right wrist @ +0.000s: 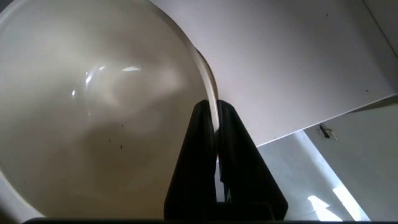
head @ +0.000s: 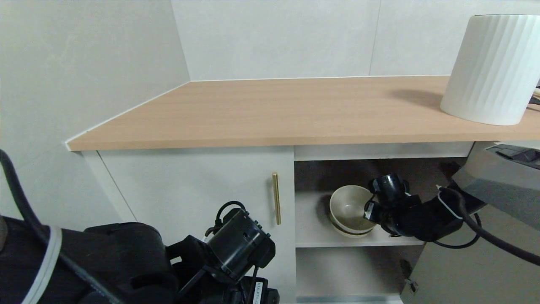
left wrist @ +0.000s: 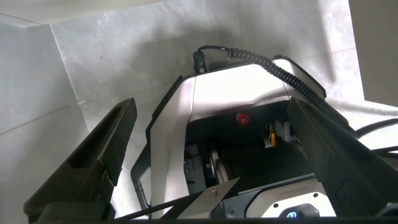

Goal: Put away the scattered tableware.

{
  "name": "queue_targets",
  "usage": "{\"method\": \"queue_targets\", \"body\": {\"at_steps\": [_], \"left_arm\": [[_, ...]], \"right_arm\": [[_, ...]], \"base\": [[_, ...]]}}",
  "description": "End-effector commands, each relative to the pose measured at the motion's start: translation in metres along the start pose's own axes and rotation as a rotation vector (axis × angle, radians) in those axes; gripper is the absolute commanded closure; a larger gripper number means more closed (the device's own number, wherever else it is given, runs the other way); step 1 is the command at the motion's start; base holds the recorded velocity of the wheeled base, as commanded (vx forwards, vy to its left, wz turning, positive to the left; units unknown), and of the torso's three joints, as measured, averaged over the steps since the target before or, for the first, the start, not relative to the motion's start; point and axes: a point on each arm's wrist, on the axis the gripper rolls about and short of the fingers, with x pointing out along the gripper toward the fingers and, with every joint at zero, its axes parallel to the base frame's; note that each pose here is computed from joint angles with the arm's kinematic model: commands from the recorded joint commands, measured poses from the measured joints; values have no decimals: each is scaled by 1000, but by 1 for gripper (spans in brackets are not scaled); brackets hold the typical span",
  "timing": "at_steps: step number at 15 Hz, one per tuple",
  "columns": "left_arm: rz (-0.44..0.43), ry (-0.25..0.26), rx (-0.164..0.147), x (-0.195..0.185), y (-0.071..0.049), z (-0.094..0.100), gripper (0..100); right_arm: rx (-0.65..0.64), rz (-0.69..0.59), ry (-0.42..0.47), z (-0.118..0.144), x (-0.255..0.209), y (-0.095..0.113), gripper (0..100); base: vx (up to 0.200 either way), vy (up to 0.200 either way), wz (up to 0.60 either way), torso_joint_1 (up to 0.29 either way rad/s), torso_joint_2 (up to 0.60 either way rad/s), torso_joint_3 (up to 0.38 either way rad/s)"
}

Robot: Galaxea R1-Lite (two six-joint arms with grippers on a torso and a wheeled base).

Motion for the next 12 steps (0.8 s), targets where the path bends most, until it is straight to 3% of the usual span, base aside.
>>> {"method": "queue_targets", "body": {"at_steps": [1, 5, 6, 12], "left_arm": [[1, 0, 0, 0, 0, 0, 0], [1, -1, -2, 0, 0, 0, 0], [1, -1, -2, 0, 0, 0, 0], [8, -6, -2, 0, 1, 0, 0]], "right_arm": [[-2, -2, 3, -1, 1, 0, 100], [-3, -3, 4, -2, 1, 0, 100], [-3, -3, 4, -2, 1, 0, 0], [-7, 1, 5, -2, -1, 0, 0]], "base": [[0, 0, 0, 0, 0, 0], [0, 0, 0, 0, 0, 0], [0, 0, 0, 0, 0, 0], [0, 0, 0, 0, 0, 0]]}}
